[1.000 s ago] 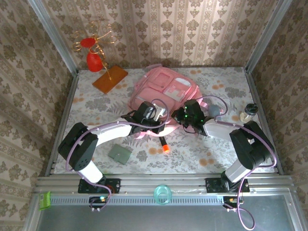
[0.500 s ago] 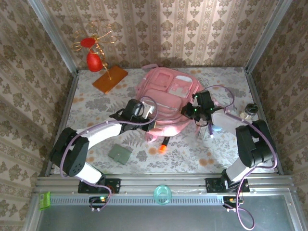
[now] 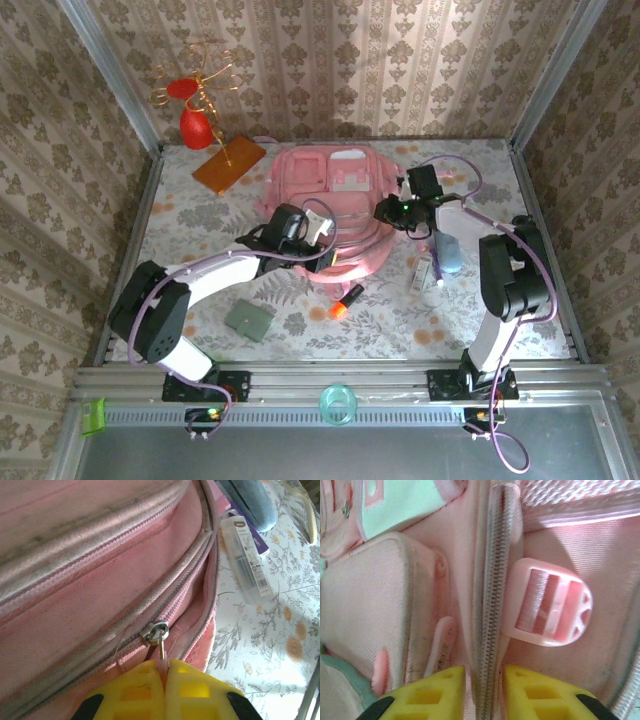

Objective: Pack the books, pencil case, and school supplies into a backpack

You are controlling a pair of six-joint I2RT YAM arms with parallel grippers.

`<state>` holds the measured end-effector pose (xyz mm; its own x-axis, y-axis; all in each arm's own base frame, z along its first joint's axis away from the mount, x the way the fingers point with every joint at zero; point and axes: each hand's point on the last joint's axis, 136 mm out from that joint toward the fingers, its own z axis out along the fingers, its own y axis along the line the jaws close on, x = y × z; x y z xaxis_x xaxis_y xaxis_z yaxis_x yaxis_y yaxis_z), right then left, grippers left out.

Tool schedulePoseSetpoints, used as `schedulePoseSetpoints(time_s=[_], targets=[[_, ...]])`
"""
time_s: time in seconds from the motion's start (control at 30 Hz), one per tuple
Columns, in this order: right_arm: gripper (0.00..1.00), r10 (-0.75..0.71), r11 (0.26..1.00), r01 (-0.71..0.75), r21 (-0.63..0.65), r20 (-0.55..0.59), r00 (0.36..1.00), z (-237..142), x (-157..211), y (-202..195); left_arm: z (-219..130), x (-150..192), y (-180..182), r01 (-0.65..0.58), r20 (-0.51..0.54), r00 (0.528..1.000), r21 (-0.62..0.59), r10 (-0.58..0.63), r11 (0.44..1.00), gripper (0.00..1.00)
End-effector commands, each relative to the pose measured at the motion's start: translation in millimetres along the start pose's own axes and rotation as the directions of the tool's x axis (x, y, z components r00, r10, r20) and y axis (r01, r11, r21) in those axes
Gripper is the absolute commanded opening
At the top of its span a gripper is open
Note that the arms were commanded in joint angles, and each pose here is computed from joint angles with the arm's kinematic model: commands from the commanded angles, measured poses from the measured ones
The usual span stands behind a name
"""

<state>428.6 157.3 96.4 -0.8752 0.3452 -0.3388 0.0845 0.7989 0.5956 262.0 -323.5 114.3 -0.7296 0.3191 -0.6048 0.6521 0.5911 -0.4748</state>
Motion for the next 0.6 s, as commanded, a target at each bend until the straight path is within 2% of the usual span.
schedulePoseSetpoints(time_s=[0.0, 0.1, 0.23, 0.43, 0.57], targets=[[0.38, -0.024, 1.0, 0.024, 0.006, 0.044, 0.999, -24.8, 0.7, 2.7, 5.2, -20.8, -22.3, -0.026, 0.045, 0.999, 0.057, 0.024, 0.998, 0.0], [0.52, 0.008, 1.0, -0.006, -0.026, 0.045, 0.999, -37.4, 19.3, 4.5, 11.5, -18.4, -22.8, -0.026, 0.036, 0.999, 0.054, 0.024, 0.998, 0.0], [0.59, 0.05, 0.997, -0.048, -0.06, 0.033, 0.998, -43.5, 44.8, 10.8, 17.2, -16.9, -22.9, -0.022, 0.034, 0.999, 0.058, 0.02, 0.998, 0.0], [0.6, 0.07, 0.995, -0.068, -0.077, 0.035, 0.997, -35.1, 62.9, 19.2, 21.4, -15.1, -27.0, -0.034, 0.026, 0.999, 0.068, 0.032, 0.997, 0.0], [0.56, 0.046, 0.996, -0.045, -0.08, 0.019, 0.999, -23.8, 64.8, 30.4, 21.2, -14.5, -28.3, -0.04, 0.023, 0.999, 0.069, 0.038, 0.997, 0.0]])
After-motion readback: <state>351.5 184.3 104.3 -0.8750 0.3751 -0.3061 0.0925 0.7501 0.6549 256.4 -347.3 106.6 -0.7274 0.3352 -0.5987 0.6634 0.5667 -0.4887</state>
